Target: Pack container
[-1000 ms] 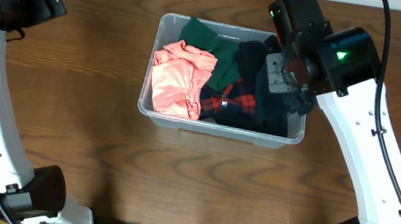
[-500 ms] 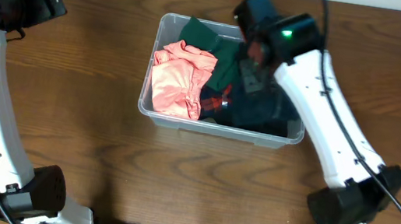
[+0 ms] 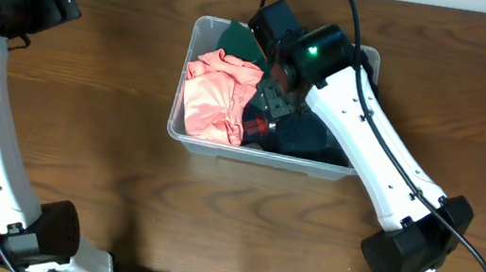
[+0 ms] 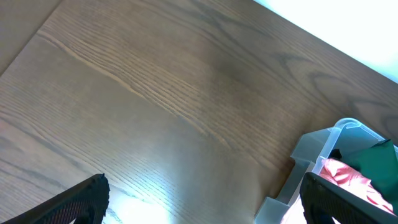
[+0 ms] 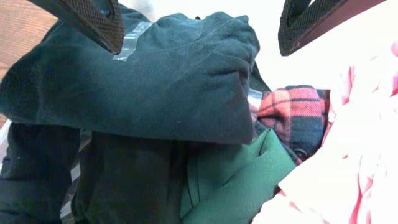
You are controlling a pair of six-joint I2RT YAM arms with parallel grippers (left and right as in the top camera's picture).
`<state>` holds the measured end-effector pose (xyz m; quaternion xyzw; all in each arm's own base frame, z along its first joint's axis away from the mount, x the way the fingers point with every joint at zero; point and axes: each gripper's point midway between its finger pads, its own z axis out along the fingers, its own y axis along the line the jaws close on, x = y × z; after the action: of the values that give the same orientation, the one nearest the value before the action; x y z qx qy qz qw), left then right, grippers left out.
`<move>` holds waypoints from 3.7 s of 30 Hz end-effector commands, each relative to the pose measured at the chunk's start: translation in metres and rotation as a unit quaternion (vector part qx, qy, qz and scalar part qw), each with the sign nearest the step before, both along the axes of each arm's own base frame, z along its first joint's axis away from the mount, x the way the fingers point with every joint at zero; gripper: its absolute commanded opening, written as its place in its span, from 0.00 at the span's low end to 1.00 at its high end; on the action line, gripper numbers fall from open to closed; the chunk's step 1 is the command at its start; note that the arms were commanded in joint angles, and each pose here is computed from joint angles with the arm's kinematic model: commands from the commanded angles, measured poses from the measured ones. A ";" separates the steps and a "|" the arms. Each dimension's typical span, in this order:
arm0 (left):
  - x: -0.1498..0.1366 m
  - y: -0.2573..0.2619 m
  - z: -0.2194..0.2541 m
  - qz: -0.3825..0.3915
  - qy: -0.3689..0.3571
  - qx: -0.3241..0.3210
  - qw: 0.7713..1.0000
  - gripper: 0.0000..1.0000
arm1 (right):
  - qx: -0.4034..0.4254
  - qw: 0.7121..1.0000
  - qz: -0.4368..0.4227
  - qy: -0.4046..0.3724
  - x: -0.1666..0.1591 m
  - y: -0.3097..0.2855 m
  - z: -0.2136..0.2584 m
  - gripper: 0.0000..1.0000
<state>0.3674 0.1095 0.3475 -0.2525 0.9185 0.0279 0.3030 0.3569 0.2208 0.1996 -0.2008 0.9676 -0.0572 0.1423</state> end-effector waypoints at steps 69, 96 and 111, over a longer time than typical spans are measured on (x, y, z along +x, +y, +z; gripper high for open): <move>0.000 0.002 -0.002 0.005 0.003 0.000 1.000 0.98 | 0.033 0.989 -0.118 -0.082 0.073 -0.100 0.055 0.99; -0.023 -0.006 0.033 0.002 -0.045 0.012 0.999 0.98 | 0.040 0.954 -0.278 -0.103 0.095 -0.216 0.059 0.99; -0.162 -0.050 0.150 -0.016 -0.247 0.084 0.965 0.98 | 0.040 0.954 -0.278 -0.103 0.095 -0.215 0.059 0.99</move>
<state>0.2221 0.0635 0.4914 -0.2186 0.8209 0.0272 0.5269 0.4499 0.0089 0.2547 0.0794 0.9693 -0.0733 0.2208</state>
